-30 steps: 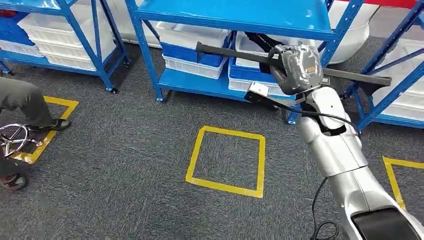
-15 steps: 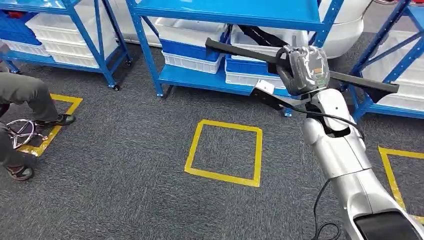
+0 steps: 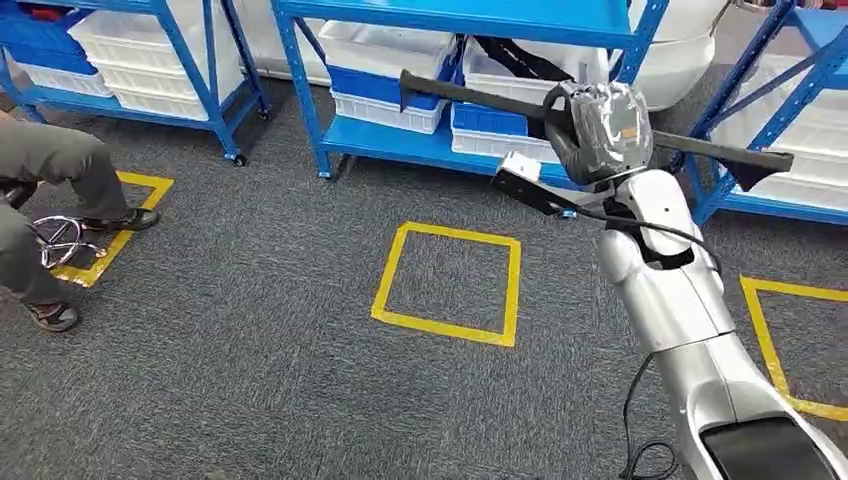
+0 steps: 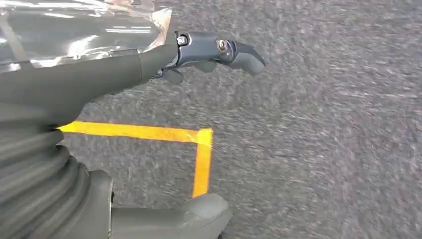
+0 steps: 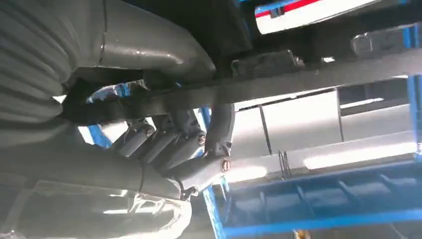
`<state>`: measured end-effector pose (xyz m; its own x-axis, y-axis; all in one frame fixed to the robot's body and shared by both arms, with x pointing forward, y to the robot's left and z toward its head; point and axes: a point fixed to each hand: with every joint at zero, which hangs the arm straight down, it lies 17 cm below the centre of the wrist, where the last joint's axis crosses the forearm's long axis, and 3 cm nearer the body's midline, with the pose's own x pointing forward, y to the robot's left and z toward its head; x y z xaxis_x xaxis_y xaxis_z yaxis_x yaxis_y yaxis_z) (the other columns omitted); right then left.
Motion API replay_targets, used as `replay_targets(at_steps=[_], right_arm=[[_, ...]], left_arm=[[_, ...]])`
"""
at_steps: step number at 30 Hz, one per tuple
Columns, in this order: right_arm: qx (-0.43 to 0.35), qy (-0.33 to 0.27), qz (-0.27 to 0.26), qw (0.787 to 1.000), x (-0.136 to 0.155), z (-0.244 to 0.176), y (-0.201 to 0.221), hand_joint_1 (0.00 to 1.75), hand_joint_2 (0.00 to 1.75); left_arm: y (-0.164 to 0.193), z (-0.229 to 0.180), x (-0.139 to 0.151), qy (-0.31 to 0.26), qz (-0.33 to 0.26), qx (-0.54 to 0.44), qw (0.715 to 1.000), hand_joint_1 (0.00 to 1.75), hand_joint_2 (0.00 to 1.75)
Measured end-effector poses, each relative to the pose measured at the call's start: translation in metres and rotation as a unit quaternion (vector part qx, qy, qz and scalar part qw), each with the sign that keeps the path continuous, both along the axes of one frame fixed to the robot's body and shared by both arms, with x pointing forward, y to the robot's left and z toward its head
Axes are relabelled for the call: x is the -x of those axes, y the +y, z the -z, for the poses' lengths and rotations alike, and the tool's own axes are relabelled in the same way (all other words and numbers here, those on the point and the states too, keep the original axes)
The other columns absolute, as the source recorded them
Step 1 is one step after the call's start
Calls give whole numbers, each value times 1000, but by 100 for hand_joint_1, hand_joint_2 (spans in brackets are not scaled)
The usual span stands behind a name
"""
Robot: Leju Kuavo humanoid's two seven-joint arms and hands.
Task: Take the parts from the cabinet and place them on the table.
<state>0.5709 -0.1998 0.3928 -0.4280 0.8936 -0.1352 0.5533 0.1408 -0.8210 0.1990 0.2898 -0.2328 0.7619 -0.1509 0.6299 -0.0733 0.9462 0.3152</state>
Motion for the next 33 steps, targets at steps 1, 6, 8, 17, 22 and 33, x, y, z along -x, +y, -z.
replay_targets(at_steps=[1,6,8,17,22,33], right_arm=[[0,0,1,1000,0,-1,-1,166,175],[-3,-1,5,1000,-1,-2,-6,166,175],[-4,-2,7,1000,-1,-4,-8,166,175],[-6,-4,9,1000,-2,-6,-11,166,175],[-6,-3,9,1000,-2,-5,-11,166,175],[-42,-7,41,998,-5,-21,-55,166,175]], left_arm=[[0,0,0,0,-1,0,1000,0,175],[-4,0,1,-1,1,3,1000,0,175],[-5,0,1,-1,2,5,1000,0,175],[-4,3,10,6,2,4,1000,0,175],[-4,3,10,5,3,5,1000,0,175],[-5,0,5,-5,17,1,1000,0,175]])
